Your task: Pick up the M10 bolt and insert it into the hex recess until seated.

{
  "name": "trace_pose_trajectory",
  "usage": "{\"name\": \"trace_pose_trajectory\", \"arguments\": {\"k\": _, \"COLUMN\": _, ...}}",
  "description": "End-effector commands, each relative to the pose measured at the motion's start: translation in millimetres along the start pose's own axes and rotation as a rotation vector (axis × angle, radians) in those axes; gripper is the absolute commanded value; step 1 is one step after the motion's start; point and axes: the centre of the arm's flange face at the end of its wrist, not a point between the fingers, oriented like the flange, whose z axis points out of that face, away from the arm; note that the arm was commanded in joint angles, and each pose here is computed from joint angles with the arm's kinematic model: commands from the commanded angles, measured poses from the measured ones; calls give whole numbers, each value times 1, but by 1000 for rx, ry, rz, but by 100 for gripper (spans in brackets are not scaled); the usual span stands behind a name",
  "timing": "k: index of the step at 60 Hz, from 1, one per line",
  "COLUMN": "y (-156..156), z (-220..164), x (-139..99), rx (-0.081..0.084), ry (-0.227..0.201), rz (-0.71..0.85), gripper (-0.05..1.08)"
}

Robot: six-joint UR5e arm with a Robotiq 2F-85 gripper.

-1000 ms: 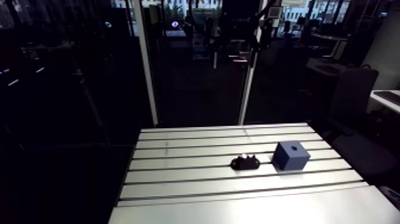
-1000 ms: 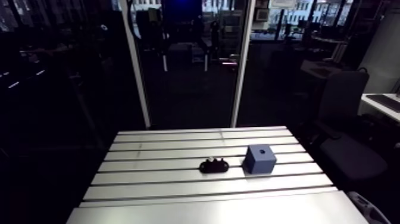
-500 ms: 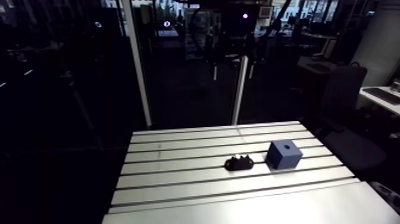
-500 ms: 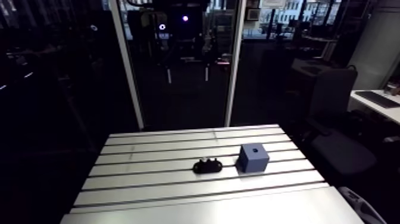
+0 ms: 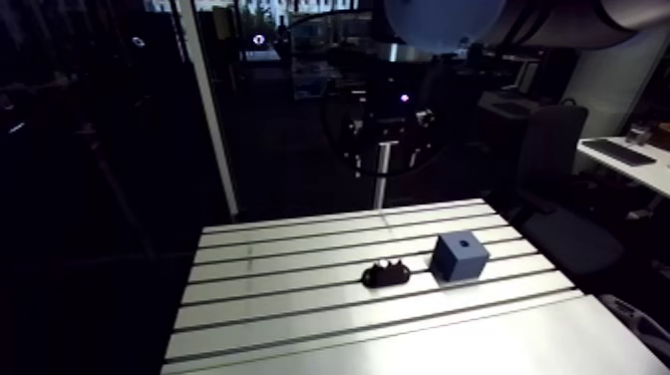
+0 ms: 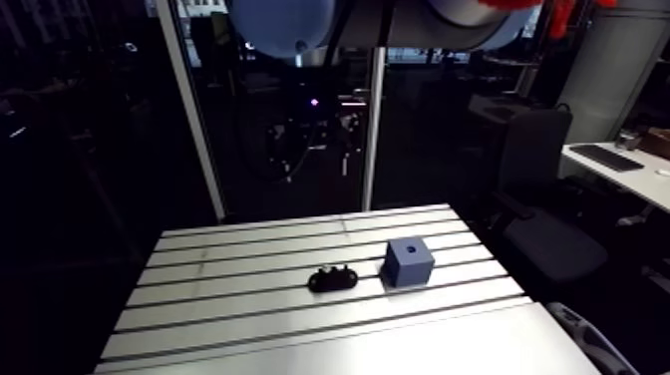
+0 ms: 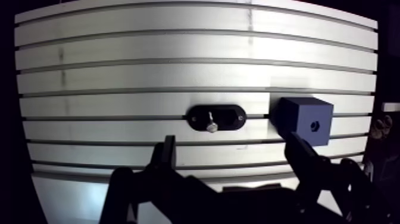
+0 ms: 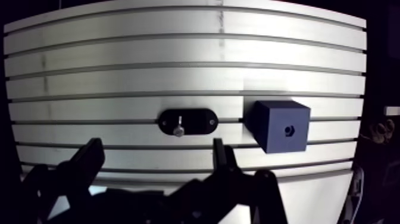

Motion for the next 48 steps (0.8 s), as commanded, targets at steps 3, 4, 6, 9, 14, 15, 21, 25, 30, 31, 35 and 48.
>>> {"name": "trace_pose_trajectory", "arguments": {"k": 3, "y": -3, "z": 36, "x": -11, "rx": -5, "ry": 15, "rz": 1, "gripper": 1}}
{"name": "trace_pose_trajectory", "arguments": {"k": 4, "y": -3, "z": 39, "x": -12, "rx": -4, "ry": 17, "rz": 1, "gripper": 1}}
{"name": "trace_pose_trajectory", "arguments": {"k": 6, "y": -4, "z": 45, "x": -13, "rx": -1, "ry": 12, "rz": 2, "gripper": 1}}
{"name": "trace_pose_trajectory", "arguments": {"k": 9, "y": -3, "z": 51, "x": -13, "rx": 0, "ry": 8, "rz": 5, "gripper": 1}}
{"name": "trace_pose_trajectory", "arguments": {"k": 14, "y": -4, "z": 62, "x": -15, "rx": -1, "ry": 8, "rz": 4, "gripper": 1}}
{"name": "trace_pose_trajectory", "arguments": {"k": 15, "y": -4, "z": 62, "x": -15, "rx": -1, "ry": 8, "rz": 4, "gripper": 1}}
{"name": "trace_pose_trajectory", "arguments": {"k": 21, "y": -4, "z": 73, "x": -18, "rx": -2, "ry": 7, "rz": 5, "gripper": 1}}
{"name": "trace_pose_trajectory", "arguments": {"k": 25, "y": -5, "z": 78, "x": -22, "rx": 0, "ry": 4, "rz": 6, "gripper": 2}}
{"name": "trace_pose_trajectory", "arguments": {"k": 30, "y": -7, "z": 87, "x": -28, "rx": 0, "ry": 5, "rz": 7, "gripper": 2}}
{"name": "trace_pose_trajectory", "arguments": {"k": 31, "y": -7, "z": 87, "x": -28, "rx": 0, "ry": 5, "rz": 7, "gripper": 2}}
{"name": "trace_pose_trajectory", "arguments": {"k": 35, "y": -7, "z": 91, "x": -32, "rx": -1, "ry": 15, "rz": 4, "gripper": 3}}
{"name": "trace_pose_trajectory", "arguments": {"k": 48, "y": 1, "z": 99, "x": -38, "rx": 0, "ry": 15, "rz": 18, "gripper": 4}}
